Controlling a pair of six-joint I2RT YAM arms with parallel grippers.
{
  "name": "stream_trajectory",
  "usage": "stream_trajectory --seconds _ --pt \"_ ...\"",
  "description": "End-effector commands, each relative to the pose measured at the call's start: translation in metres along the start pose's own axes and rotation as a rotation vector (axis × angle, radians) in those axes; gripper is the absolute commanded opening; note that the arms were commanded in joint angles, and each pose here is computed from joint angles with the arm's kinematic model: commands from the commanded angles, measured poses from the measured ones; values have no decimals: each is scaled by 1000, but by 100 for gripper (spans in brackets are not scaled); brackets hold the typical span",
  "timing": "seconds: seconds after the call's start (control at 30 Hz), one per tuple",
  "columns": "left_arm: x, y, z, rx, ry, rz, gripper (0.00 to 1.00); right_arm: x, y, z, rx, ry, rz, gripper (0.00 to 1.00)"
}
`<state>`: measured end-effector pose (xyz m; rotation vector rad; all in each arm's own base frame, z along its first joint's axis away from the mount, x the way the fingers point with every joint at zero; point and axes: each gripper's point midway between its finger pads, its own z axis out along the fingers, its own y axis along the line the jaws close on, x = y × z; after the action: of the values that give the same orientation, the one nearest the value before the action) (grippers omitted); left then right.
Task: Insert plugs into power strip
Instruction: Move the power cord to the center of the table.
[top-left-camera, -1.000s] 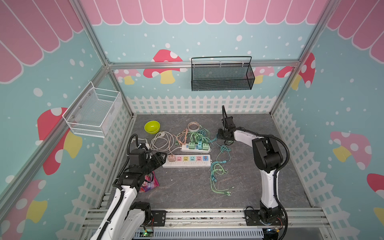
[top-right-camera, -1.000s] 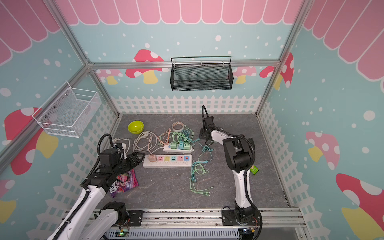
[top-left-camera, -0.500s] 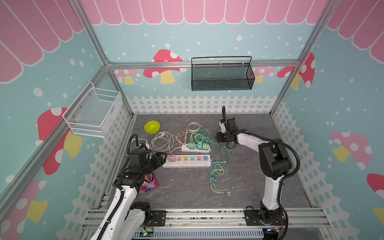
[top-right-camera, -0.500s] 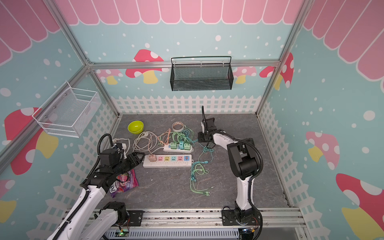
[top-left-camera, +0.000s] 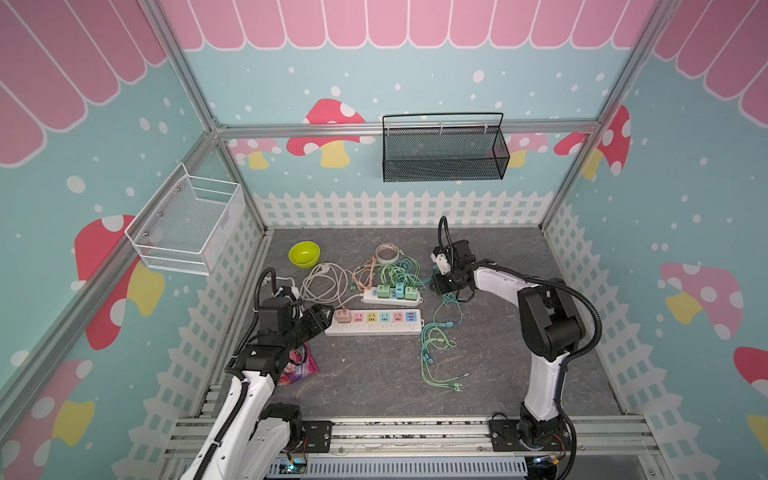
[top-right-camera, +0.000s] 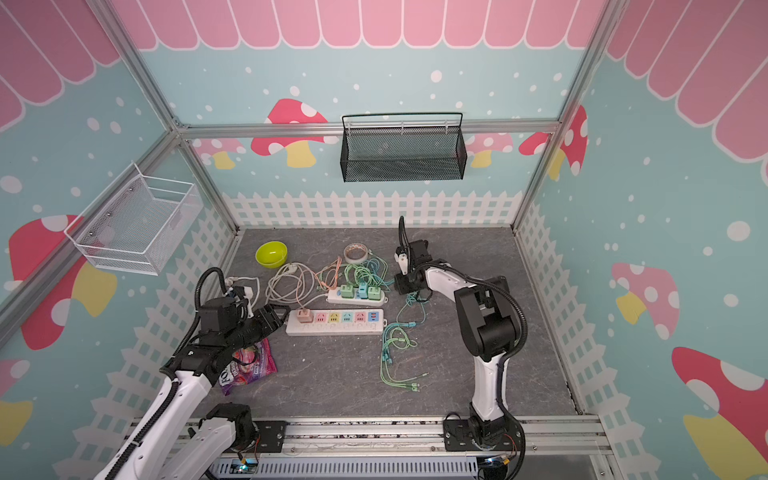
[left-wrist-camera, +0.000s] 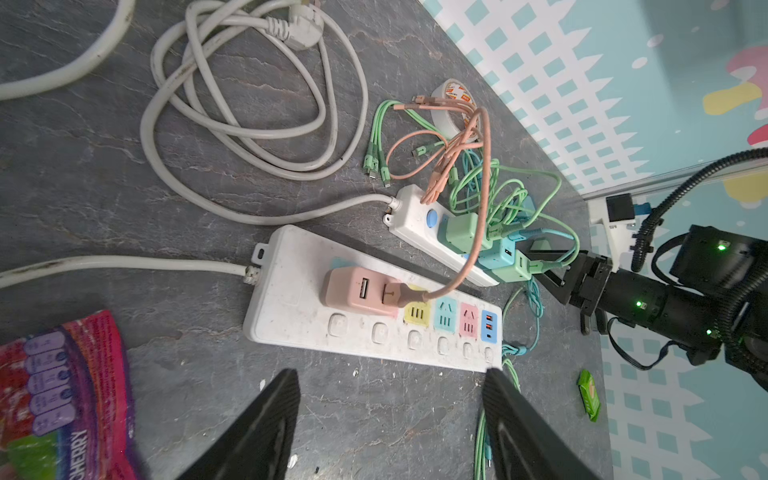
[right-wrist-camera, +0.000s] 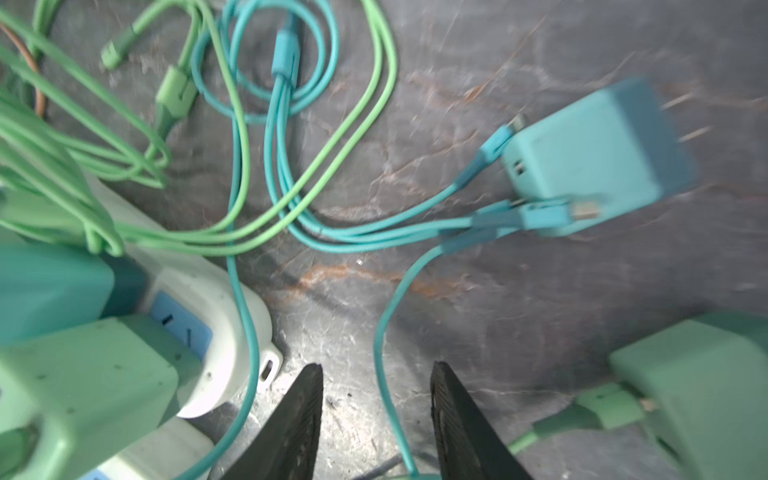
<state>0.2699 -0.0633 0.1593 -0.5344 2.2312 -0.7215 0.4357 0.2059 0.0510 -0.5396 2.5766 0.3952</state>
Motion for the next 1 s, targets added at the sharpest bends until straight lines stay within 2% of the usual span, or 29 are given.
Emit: stream_trajectory --seconds 0.0,0.27,0.63,0.97 --pt "1 1 0 4 4 -14 70 10 11 6 -45 42 -48 44" --pt "2 2 0 3 7 -15 70 18 5 12 -17 75 -35 30" --pt "2 2 0 1 5 -15 70 29 -1 13 18 106 -68 28" --pt "3 2 -1 3 2 -14 70 26 -6 28 39 128 -129 26"
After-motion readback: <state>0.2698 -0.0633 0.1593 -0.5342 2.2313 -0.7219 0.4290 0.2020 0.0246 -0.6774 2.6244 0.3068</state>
